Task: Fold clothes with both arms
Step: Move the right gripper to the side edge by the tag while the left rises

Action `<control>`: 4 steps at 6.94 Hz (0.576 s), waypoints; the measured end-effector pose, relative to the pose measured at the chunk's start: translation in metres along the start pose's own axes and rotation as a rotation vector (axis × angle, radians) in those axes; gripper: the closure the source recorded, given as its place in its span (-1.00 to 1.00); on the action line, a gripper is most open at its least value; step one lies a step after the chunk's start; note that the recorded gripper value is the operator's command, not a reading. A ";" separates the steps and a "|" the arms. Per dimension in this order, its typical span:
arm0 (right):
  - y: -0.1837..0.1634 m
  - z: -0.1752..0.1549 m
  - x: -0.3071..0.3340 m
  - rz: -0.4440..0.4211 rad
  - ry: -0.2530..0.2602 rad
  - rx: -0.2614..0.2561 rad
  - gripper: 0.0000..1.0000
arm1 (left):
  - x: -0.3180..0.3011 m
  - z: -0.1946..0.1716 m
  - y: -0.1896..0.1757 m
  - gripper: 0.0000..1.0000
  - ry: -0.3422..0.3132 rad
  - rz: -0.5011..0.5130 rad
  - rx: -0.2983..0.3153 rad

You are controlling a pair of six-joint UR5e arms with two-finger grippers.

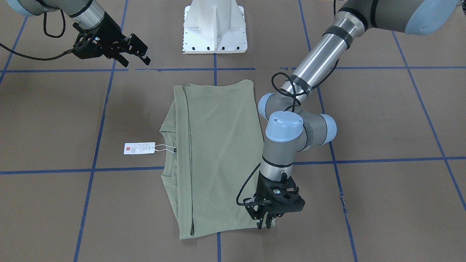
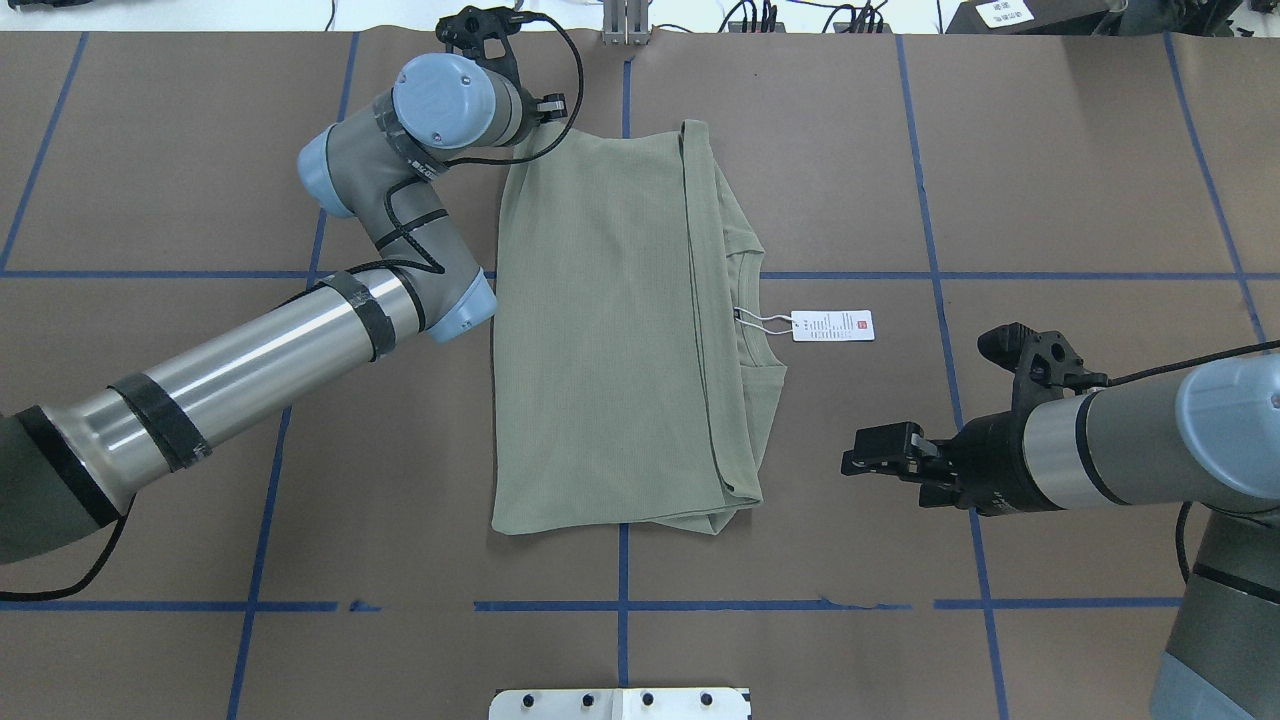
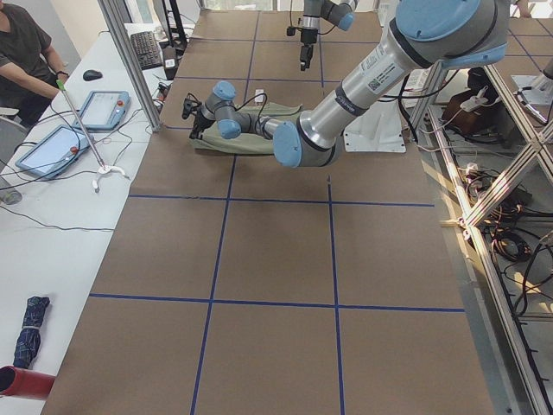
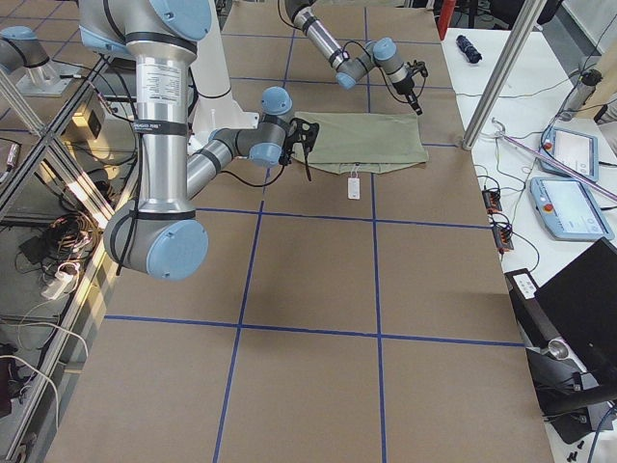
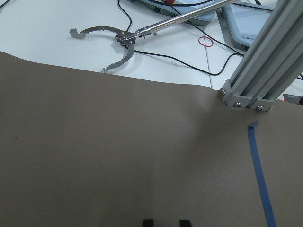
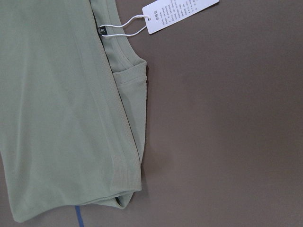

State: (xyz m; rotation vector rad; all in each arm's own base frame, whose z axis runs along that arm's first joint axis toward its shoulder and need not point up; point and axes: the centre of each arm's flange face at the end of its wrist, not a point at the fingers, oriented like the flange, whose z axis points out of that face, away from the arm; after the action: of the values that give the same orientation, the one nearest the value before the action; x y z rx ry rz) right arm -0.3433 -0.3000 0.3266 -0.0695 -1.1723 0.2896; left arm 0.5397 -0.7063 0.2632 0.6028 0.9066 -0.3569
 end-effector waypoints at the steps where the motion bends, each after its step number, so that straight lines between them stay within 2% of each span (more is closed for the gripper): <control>1: -0.004 0.002 0.001 0.000 0.008 0.007 -1.00 | 0.000 -0.006 -0.010 -1.00 0.012 0.004 0.002; 2: -0.008 0.006 -0.003 -0.021 0.036 0.017 -1.00 | -0.001 -0.014 -0.021 -1.00 0.030 0.008 -0.025; 4: -0.019 0.027 -0.035 -0.102 0.141 0.033 -1.00 | -0.017 -0.046 -0.019 -1.00 0.043 0.043 -0.124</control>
State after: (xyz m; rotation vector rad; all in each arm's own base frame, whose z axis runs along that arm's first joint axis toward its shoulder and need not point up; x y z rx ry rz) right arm -0.3765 -0.3301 0.3093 -0.0014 -1.0269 0.2108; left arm 0.4913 -0.6924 0.2490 0.5163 0.9482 -0.2481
